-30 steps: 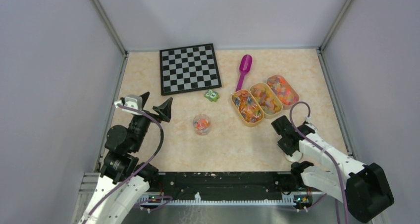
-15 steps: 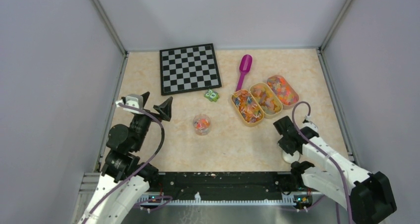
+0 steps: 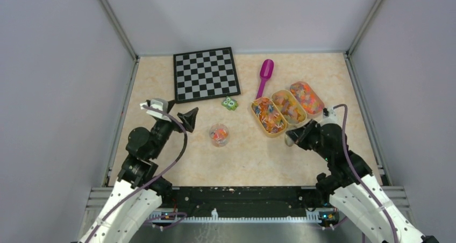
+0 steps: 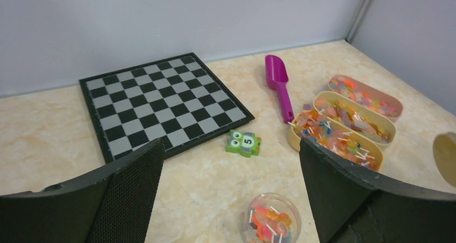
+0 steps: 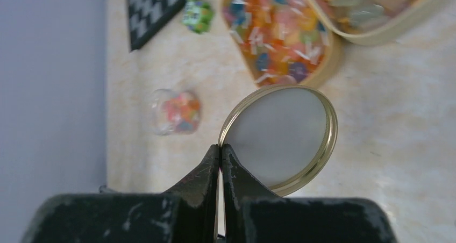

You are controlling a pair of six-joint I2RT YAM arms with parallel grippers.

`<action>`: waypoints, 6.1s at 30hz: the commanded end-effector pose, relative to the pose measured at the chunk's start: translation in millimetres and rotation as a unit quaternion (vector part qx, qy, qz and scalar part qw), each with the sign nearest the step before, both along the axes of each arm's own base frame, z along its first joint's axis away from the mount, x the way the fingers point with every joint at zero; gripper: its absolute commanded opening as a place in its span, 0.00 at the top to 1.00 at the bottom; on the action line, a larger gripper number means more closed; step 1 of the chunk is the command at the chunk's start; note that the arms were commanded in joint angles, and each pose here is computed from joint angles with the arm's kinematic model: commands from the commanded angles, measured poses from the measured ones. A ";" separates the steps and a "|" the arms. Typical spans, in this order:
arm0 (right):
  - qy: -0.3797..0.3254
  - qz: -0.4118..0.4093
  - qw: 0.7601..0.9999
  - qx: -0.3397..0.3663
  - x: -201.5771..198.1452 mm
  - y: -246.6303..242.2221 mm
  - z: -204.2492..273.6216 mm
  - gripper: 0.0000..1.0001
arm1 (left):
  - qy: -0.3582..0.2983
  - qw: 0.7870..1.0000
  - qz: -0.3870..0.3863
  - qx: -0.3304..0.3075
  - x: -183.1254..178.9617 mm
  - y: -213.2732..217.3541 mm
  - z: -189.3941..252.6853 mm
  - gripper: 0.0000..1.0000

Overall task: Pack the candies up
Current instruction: Pick up the bottle lid at the center of the board, then close the bottle lid on the packing bottle.

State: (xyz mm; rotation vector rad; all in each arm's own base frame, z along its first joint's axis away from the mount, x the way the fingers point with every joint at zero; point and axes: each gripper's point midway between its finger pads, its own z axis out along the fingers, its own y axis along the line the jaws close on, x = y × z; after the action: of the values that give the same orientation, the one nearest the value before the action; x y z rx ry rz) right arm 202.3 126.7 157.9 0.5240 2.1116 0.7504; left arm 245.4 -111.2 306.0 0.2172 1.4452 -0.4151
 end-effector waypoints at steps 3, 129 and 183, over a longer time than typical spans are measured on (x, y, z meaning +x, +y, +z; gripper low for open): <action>-0.178 0.222 0.953 0.108 -17.9 69.1 85.8 1.00 | 0.052 0.995 -0.079 -0.022 8.2 -37.3 -8.5 0.01; 0.010 0.336 0.926 0.173 77.2 224.0 -48.0 0.68 | 0.509 0.811 -0.182 -0.224 28.7 -47.5 -208.6 0.35; 0.050 0.367 0.926 0.078 60.7 238.9 -92.6 0.67 | 0.544 0.790 -0.185 -0.215 19.3 -56.4 -226.9 0.57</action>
State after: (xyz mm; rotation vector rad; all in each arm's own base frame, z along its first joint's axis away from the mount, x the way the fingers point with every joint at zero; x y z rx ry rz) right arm 262.8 364.0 72.8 -0.1534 2.3630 1.3692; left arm 257.2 -165.5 73.4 -0.2162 2.4075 -1.3337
